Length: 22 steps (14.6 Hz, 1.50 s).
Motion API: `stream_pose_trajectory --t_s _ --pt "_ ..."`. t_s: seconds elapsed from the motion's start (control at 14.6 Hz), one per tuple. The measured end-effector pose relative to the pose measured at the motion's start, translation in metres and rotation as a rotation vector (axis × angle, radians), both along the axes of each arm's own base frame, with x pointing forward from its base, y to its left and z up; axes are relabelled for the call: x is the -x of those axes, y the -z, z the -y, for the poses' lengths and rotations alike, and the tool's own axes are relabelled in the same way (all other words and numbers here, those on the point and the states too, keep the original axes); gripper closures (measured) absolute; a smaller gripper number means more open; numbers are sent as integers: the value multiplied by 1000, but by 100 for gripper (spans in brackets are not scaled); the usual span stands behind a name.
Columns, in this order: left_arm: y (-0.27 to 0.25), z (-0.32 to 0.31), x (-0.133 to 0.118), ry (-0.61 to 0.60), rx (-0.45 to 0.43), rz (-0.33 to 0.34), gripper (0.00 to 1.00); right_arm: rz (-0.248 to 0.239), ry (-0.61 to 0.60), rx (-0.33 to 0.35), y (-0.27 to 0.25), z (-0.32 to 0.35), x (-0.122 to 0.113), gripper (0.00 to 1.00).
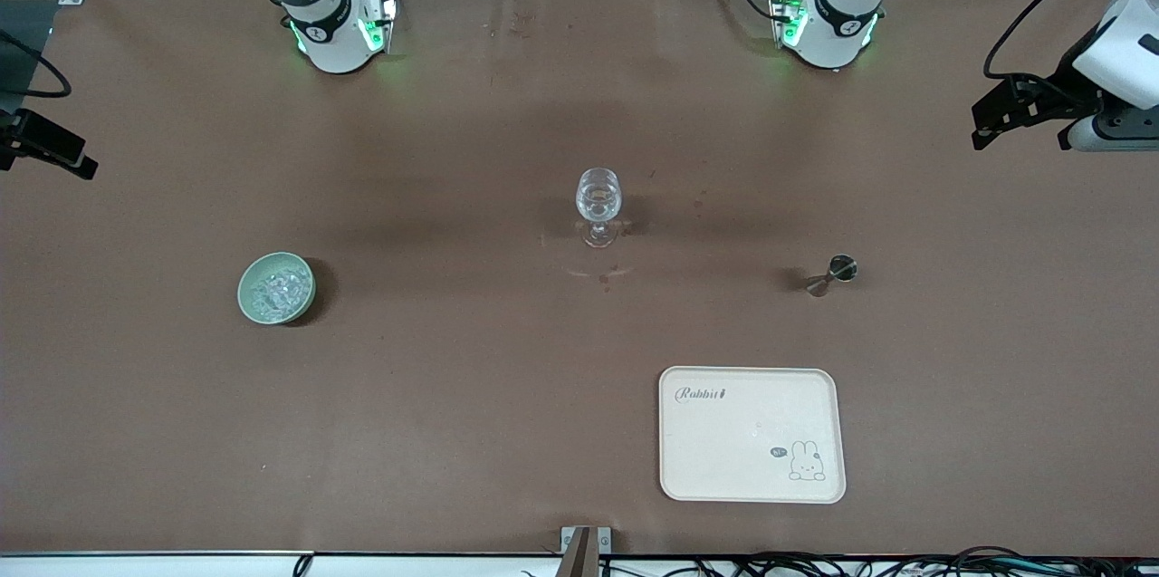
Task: Pour wine and add ice with both arms
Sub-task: 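Reach the right gripper to the green bowl while the left gripper reaches the jigger, then grasp an ice cube with the right gripper while the left gripper grasps the jigger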
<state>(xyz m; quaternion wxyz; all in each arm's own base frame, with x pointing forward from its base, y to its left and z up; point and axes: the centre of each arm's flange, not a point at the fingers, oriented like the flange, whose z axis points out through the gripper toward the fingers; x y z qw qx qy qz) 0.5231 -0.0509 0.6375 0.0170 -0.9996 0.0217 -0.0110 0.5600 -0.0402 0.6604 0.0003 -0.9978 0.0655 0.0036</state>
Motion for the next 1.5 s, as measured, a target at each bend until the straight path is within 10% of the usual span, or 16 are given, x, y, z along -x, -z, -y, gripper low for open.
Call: stream_pose_trajectory --t_s 0.61,0.96,1.5 --pt "15 -42 -43 -68 1 -11 0 -1 3 0 0 2 0 0" --pt "99 -111 -83 -361 87 -150 0 2 -2 2 25 0 -13 0" --pt "252 -99 -111 -788 249 -475 0 -17 -91 13 232 -52 -46 0"
